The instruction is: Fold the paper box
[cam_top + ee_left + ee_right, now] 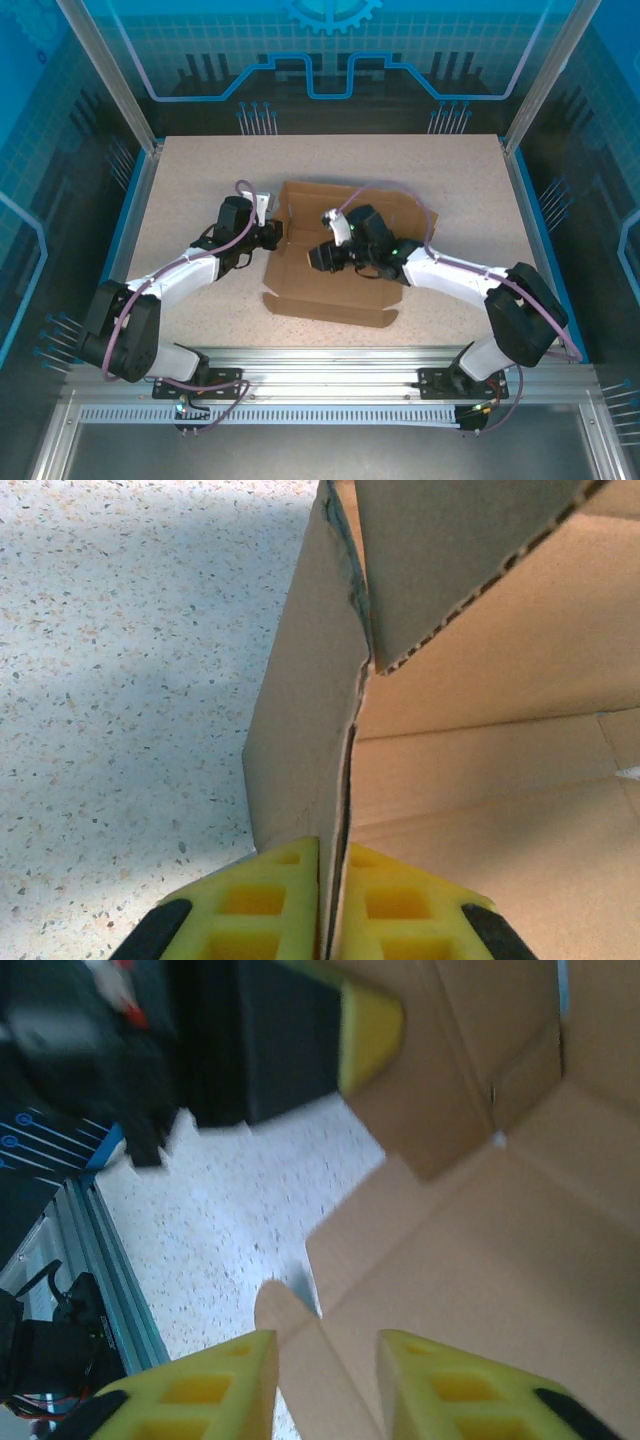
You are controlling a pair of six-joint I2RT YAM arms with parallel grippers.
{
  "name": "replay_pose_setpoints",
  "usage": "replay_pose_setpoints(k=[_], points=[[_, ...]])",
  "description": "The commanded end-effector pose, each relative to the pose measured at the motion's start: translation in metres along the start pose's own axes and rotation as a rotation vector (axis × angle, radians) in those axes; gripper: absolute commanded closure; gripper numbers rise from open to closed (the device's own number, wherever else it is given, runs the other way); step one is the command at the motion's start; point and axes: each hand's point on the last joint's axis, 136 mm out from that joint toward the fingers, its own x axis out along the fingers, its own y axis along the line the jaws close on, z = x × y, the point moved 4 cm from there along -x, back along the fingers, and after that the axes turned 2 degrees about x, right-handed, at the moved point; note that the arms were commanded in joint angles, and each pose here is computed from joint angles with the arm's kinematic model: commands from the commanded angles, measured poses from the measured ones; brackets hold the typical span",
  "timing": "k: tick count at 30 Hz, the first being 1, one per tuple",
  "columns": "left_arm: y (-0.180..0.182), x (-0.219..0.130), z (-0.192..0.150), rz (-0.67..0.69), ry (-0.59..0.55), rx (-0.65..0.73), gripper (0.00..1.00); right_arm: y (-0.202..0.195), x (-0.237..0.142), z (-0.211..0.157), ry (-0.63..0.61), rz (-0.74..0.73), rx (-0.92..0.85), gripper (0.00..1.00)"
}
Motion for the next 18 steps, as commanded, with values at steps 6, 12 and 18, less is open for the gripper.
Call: replay_pose_setpoints(k=[6, 12, 18], points=[[0.003, 0.006, -0.029, 0.013, 0.096, -0.015, 0.9, 0.022, -0.028, 0.083, -0.065, -0.019, -0.225, 0.44], [0.002, 0.005, -0.029, 0.012, 0.094, -0.01, 0.9, 0.008, -0.025, 0.142, -0.094, -0.028, -0.222, 0.39], [0.002, 0.003, -0.029, 0.015, 0.095, 0.0, 0.9, -0.021, -0.011, 0.179, -0.091, -0.009, -0.123, 0.42]])
